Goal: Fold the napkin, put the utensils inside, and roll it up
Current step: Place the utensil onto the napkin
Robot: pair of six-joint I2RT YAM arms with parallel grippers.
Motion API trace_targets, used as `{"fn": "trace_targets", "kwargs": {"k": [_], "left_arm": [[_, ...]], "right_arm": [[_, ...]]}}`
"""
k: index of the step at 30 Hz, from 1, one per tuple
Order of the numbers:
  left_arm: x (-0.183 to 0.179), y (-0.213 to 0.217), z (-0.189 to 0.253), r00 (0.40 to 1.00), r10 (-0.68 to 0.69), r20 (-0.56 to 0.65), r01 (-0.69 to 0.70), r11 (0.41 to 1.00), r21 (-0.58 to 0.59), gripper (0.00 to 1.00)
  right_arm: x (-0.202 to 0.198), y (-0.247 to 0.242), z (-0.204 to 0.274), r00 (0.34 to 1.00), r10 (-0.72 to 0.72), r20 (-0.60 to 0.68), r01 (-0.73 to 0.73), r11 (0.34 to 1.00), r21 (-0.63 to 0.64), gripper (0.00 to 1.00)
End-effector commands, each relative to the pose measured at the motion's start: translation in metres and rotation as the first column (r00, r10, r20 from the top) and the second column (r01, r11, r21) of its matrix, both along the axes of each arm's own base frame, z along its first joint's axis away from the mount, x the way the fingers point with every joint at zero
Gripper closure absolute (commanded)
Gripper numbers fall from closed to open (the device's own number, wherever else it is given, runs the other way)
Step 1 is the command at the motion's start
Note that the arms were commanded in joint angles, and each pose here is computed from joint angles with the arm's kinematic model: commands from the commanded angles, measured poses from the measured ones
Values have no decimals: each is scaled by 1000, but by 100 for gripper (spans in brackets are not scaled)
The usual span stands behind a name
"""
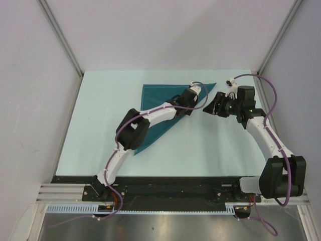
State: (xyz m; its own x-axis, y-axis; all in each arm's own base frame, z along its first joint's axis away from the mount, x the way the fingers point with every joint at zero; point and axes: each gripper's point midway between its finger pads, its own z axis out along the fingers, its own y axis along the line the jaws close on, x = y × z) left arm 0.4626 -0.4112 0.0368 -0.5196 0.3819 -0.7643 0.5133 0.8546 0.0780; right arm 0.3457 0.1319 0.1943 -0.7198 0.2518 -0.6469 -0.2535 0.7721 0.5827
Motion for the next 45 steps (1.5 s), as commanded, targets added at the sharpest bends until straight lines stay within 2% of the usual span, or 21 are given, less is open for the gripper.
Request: {"fn": "trace_targets", "kwargs": {"k": [1,5,13,23,32,45], "left_arm": [[16,-2,53,992,16,129,-13,1000,-24,54],[19,-2,53,989,7,146,-6,1000,-7,61],[20,-9,47,989,-32,141,33,999,-3,66],[16,-18,38,990,-102,95,99,995,32,65],[6,-7,19,996,-81,20,80,994,73,62],[6,-1,10,996,46,-72,-47,999,-1,58]], "right_arm": [[-2,2,-1,1000,9,7,-9,1000,-17,46],[-2,2,-3,1000,11,1,-11,1000,-18,45],[-4,4,-6,1000,18,-5,-19,999,-26,46],[-4,5,-7,1000,20,-10,-20,999,-29,46],[-7,5,-6,1000,22,-7,-22,999,-30,45],[-10,9,-3,1000,22,-5,-22,1000,-15,45]]}}
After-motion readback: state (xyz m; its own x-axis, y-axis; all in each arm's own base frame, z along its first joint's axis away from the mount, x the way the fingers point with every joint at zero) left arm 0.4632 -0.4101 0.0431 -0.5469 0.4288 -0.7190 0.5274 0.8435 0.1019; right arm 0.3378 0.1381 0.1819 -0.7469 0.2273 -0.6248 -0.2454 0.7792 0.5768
